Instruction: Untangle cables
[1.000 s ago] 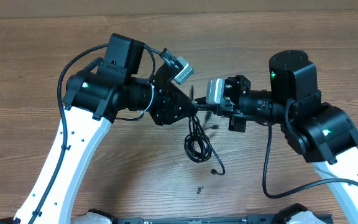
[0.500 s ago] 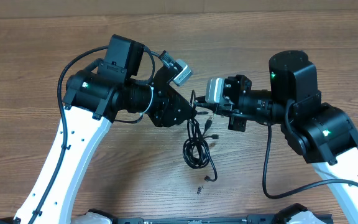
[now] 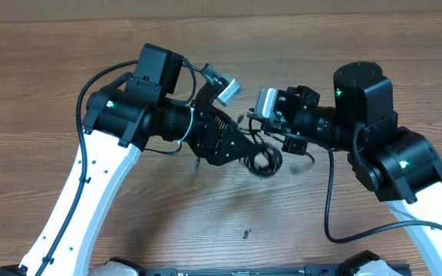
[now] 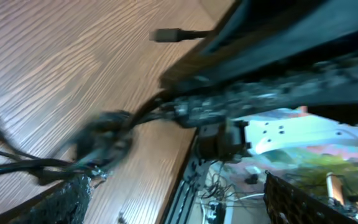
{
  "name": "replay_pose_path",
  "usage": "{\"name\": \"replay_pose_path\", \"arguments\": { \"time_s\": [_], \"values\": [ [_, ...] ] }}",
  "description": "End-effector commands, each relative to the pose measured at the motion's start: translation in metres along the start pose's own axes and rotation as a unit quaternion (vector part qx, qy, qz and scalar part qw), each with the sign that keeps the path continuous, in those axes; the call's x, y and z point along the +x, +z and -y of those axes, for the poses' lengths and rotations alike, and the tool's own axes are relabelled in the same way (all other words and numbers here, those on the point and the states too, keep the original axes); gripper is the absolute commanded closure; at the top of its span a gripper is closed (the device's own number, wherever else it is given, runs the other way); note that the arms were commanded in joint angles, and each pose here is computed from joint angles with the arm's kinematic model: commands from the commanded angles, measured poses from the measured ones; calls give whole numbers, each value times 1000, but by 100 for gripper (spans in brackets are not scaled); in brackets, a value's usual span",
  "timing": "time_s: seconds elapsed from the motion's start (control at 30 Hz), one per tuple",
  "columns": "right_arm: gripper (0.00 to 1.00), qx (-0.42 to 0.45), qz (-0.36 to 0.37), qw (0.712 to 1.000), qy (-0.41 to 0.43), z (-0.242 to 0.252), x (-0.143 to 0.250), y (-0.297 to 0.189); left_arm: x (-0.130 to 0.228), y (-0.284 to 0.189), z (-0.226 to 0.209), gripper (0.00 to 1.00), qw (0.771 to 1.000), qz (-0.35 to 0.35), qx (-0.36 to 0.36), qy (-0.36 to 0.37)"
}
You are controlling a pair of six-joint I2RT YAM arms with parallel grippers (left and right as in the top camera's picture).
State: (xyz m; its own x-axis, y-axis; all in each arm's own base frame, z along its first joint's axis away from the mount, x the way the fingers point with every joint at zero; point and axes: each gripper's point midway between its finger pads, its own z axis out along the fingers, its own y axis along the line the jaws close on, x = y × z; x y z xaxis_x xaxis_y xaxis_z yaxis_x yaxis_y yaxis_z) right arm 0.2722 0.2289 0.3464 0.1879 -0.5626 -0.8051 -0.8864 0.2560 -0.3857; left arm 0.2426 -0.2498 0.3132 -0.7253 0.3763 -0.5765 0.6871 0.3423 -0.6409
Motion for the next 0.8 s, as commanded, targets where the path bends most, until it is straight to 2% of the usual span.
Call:
{"name": "replay_pose_path", "arguments": {
  "time_s": [0.0,0.23,0.4,0.57,0.7,0.77],
  "values": [
    [96,12,-1,1000,-4,5,-1,-2,-6,-3,17,11,999,10,32,11],
    [96,12,-1,1000,-4,5,-1,-2,-5,-2,12,12,1000,8,17,12],
    [96,14,1,1000,15,6,-2,-2,-5,-2,12,18,1000,8,17,-5],
    [96,16,4,1000,25,7,-3,-2,-5,-5,-9,0,994,12,-38,-106],
    [96,23,-4,999,36,9,0,-2,-10,-14,-16,0,992,28,-40,-117],
    [96,30,-7,999,43,11,1,-2,-12,-20,-24,0,987,39,-48,-151]
  ]
}}
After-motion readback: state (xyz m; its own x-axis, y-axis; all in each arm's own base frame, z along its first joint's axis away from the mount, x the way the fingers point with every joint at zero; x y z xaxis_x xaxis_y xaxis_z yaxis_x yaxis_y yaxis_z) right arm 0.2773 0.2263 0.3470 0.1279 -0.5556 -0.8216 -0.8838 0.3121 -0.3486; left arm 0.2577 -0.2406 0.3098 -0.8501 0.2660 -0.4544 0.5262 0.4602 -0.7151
